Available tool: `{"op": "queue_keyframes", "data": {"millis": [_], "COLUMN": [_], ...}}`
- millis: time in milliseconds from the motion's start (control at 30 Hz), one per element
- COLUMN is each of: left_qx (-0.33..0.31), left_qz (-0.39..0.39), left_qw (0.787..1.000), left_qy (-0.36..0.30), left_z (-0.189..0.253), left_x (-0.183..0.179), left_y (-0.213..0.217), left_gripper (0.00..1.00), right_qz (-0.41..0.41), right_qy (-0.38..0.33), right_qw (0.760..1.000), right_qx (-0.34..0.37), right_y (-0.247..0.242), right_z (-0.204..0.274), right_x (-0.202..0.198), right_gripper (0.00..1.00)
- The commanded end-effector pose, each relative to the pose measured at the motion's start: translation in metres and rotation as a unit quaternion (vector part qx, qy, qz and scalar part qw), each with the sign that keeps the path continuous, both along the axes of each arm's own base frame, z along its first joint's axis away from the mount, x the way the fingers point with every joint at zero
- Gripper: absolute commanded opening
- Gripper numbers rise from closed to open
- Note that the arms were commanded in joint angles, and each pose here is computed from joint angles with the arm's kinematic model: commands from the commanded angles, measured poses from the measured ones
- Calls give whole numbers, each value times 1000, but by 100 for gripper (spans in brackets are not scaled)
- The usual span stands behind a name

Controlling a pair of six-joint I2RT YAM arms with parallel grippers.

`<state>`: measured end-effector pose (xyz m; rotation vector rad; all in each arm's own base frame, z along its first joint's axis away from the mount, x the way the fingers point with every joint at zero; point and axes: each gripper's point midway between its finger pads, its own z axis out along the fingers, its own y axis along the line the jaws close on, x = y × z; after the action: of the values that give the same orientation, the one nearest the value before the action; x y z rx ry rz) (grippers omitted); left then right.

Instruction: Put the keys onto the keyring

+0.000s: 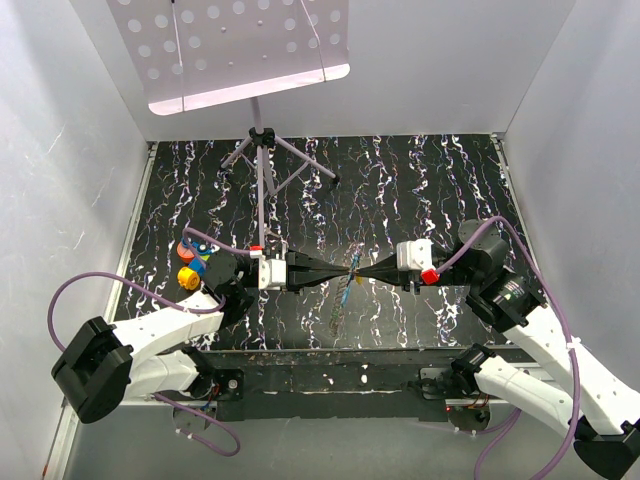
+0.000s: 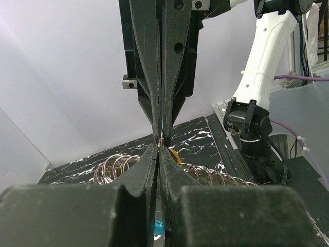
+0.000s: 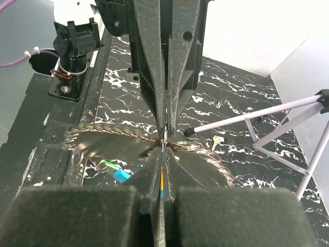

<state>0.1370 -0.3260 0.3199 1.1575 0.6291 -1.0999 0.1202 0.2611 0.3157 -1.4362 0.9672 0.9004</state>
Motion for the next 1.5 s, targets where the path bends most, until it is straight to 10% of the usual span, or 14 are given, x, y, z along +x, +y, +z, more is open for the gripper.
{"op": "queue_keyframes", "data": {"millis": [0,1467], "left_qx": [-17,-2], "left_qz": [11,7], "left_qw": [1000,1000], "left_qy": [-15,-13], "left_z": [18,10], "left_x": [4,5], "left_y": [0,-3], "left_gripper": [0,0], "right_qz": [8,-19], "right_qy": [-32,5], "right_qw": [999,999], "right_qx": [29,47], "right_y": [1,3], "right_z": [30,39], "right_x": [-3,5], "right_gripper": [1,1]}}
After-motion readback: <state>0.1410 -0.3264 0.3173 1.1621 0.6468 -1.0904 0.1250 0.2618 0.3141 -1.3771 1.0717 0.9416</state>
